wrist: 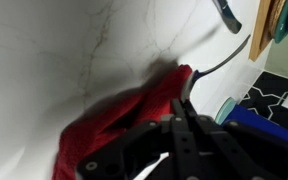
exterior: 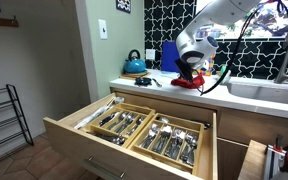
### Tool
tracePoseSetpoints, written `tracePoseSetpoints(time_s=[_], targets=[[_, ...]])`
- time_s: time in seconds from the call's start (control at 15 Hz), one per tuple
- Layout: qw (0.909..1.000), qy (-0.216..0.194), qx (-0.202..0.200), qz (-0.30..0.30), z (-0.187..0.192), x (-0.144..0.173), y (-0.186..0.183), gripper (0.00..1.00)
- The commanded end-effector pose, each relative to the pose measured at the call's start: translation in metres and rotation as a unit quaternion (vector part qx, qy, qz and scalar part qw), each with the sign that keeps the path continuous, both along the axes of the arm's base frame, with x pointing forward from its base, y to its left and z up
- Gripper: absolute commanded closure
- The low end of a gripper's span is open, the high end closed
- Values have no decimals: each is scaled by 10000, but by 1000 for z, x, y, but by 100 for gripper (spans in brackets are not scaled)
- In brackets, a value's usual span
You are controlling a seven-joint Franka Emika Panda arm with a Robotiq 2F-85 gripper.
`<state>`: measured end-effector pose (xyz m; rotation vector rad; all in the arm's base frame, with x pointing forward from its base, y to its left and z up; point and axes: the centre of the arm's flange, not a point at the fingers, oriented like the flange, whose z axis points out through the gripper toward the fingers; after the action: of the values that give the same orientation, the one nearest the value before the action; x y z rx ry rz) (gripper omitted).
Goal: Remove a teaspoon from the drawer and put it on the counter
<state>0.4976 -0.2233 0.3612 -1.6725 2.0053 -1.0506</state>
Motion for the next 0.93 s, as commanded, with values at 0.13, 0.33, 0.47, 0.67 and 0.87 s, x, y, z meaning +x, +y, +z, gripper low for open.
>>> tracePoseSetpoints(time_s=[0.13,0.33,0.47,0.67,0.87], targets=[[9992,110,113,-358,-41,-1,6,99],[9990,110,165,-397,-46,7,9,99],[9991,151,151,-353,-49,13,17,99],[9987,206,32,-460,-53,20,27,99],[9969,221,-208,-726,-54,22,34,99]])
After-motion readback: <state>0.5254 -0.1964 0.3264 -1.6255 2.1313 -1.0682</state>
